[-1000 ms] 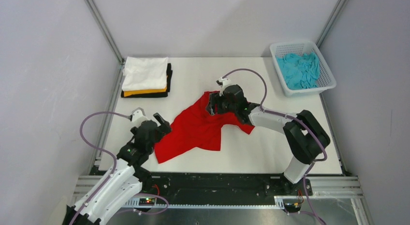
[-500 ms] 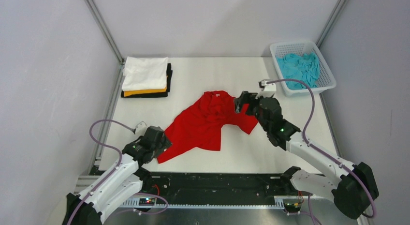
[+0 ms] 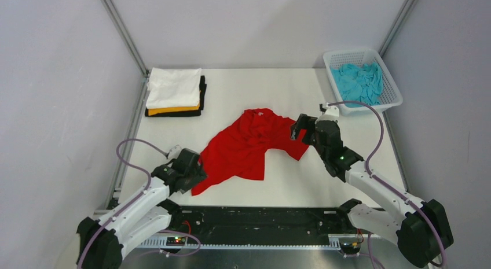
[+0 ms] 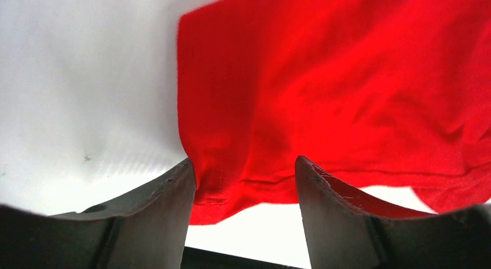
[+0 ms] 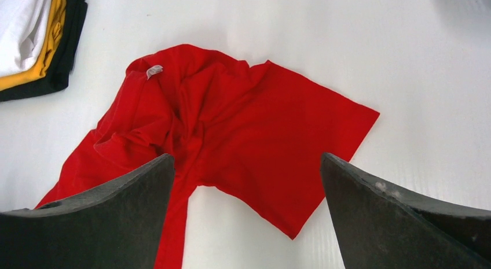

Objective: Fold and stack the t-shirts
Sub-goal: Flatten out the tshirt

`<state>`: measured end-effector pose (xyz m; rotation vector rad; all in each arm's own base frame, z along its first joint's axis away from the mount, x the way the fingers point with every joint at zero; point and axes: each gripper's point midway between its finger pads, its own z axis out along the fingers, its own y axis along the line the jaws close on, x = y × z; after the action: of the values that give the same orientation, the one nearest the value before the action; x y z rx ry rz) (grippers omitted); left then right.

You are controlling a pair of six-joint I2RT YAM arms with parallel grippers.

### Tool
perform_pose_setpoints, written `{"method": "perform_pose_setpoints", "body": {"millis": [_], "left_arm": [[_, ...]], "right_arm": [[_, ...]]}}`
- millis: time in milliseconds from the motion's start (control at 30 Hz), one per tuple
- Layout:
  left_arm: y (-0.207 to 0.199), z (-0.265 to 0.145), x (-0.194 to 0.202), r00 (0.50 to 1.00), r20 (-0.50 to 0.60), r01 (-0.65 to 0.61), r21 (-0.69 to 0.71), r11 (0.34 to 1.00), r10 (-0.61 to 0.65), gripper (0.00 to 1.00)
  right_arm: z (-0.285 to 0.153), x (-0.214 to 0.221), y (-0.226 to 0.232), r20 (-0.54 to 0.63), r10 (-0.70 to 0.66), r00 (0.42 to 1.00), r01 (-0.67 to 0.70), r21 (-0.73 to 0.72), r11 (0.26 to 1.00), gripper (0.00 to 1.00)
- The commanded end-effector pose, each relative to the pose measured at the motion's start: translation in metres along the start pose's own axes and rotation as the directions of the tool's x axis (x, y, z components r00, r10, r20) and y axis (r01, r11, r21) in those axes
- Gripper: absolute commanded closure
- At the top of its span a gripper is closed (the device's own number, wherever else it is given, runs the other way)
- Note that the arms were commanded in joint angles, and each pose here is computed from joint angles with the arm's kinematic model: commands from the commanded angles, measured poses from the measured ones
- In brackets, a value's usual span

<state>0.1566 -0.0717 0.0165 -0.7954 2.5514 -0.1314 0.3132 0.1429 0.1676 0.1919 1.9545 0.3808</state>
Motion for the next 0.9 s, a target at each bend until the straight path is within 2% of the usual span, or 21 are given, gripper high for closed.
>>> {"method": "perform_pose_setpoints", "body": {"millis": [0, 167, 300, 367, 433, 467, 533, 733, 867], "left_arm": [[0.003, -0.005, 0.037, 0.977, -0.176, -0.123, 0.001, 0.992, 0.121, 0.33], [0.0, -0.009, 0.05, 0.957, -0.213, -0.202, 0.003, 0.979, 0.197, 0.36], [-0.003, -0.009, 0.048, 0.952, -0.186, -0.248, -0.007, 0.969, 0.242, 0.45], [-0.001, -0.007, 0.047, 0.951, -0.187, -0.256, -0.031, 0.966, 0.246, 0.57], [-0.002, -0.005, 0.044, 0.951, -0.177, -0.265, -0.053, 0.963, 0.252, 0.74], [-0.001, -0.003, 0.042, 0.95, -0.173, -0.274, -0.069, 0.959, 0.259, 0.92], [-0.004, -0.003, 0.037, 0.95, -0.157, -0.283, -0.077, 0.956, 0.269, 0.99], [-0.021, -0.012, 0.015, 0.956, -0.051, -0.291, -0.028, 0.956, 0.289, 1.0], [-0.036, -0.025, 0.0, 0.959, 0.02, -0.284, 0.039, 0.958, 0.283, 1.0]], "right_arm": [[0.0, -0.007, -0.007, 0.028, 0.031, 0.999, -0.032, 0.028, 0.999, 0.0], [0.002, -0.006, -0.012, 0.023, 0.033, 0.999, -0.034, 0.045, 0.998, 0.0], [0.005, -0.003, -0.015, 0.014, 0.033, 0.999, -0.033, 0.052, 0.998, 0.0], [0.006, -0.001, -0.015, 0.007, 0.035, 0.999, -0.035, 0.05, 0.998, 0.0], [0.007, 0.001, -0.015, -0.004, 0.039, 0.999, -0.039, 0.049, 0.998, 0.0], [0.007, 0.003, -0.016, -0.012, 0.038, 0.999, -0.038, 0.051, 0.998, 0.0], [0.007, 0.009, -0.018, -0.036, 0.047, 0.998, -0.044, 0.063, 0.997, 0.0], [0.005, 0.048, -0.029, -0.191, 0.093, 0.977, -0.072, 0.113, 0.991, 0.0], [0.009, 0.067, -0.024, -0.285, 0.042, 0.958, -0.018, 0.086, 0.996, 0.04]]}}
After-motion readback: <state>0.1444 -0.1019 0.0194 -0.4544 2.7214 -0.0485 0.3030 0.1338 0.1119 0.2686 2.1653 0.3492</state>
